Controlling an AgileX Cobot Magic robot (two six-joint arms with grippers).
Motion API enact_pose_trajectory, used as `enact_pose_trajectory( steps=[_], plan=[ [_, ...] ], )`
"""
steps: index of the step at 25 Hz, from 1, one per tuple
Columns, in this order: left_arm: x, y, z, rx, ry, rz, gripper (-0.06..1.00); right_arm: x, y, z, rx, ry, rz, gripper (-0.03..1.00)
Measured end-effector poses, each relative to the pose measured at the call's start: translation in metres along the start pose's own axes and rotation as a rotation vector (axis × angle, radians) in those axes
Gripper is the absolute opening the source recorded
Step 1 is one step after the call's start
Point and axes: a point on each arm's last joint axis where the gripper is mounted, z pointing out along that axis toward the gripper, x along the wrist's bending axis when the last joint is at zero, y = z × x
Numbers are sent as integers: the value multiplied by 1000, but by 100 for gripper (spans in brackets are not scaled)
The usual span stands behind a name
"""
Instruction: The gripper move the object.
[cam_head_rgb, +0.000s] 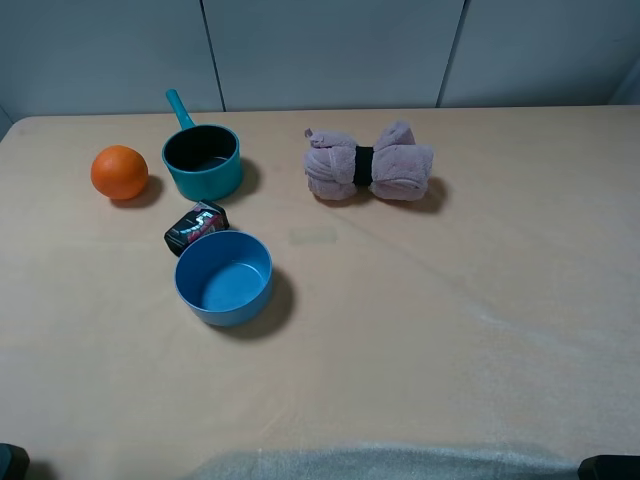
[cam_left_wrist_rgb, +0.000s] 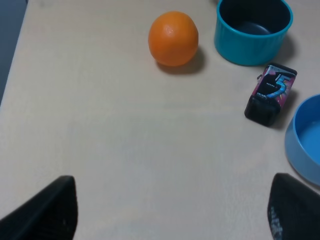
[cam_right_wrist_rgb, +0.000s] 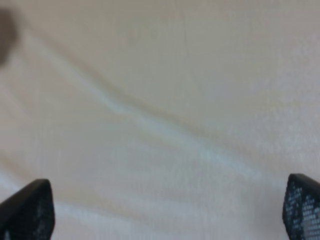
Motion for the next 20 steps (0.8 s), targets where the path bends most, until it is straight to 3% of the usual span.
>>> enact_pose_trajectory(
  steps=[8,12,20],
  plan=[
    [0,0,0,0,0,0,83,12,-81,-39,-269,-54,-32,69],
    [0,0,0,0,0,0,83,16,-109,-42,-354,-60,-66,69],
    [0,0,0,0,0,0,83,18,-140,-24,-424,-38,-129,69]
  ],
)
